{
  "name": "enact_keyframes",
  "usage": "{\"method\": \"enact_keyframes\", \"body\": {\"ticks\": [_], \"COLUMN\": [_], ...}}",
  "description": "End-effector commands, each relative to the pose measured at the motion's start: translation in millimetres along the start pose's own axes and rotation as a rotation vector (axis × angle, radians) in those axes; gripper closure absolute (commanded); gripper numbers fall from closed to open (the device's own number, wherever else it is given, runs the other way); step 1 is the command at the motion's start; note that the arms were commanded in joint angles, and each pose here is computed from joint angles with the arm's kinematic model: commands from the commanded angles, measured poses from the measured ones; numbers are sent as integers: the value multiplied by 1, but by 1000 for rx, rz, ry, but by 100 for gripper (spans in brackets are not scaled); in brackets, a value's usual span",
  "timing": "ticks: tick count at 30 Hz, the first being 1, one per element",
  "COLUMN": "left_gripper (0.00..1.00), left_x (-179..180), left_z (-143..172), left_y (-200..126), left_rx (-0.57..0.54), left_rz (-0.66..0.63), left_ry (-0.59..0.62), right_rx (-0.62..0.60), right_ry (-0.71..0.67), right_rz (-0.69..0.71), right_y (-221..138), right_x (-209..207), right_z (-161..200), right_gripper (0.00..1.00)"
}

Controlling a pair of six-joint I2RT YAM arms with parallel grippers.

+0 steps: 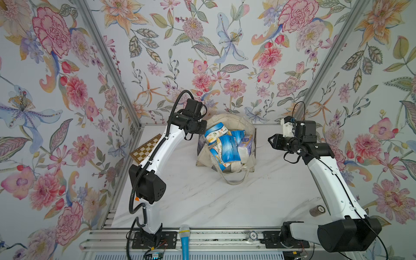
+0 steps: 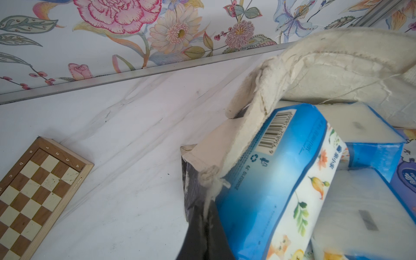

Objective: Put tissues into the canvas bag
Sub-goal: Move the canvas bag to the center of the board.

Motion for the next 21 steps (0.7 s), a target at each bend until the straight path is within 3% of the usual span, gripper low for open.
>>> {"method": "enact_keyframes", "body": {"ticks": [1, 7, 14, 21], "left_gripper": [100, 80, 48, 44], "left_x": [8, -1, -7, -9], "left_z": [1, 1, 2, 1], "left_y": [-6, 5, 7, 2], "left_rx": [-11, 8, 27, 17], "left_rz": [-17, 84, 149, 161], "left_ry": [3, -5, -3, 0], "right_rx": [-1, -1, -3, 5], "right_ry": [11, 18, 15, 18], "right_rz": [-5, -20, -13, -21], "right_y": [5, 7, 6, 9], "right_x": [-1, 0, 0, 0], "right_z": [0, 0, 1, 1], "right_gripper": [66, 66, 65, 65]}}
Point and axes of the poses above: each gripper's point midway between its finger pads, its own y axis out along the fingers, its own x axis along the line the jaws close on, z = x × y, the point moved 8 cm from there along -y, back along the fingers, and after that the axes turned 14 degrees about -y, right-handed, at the moved point
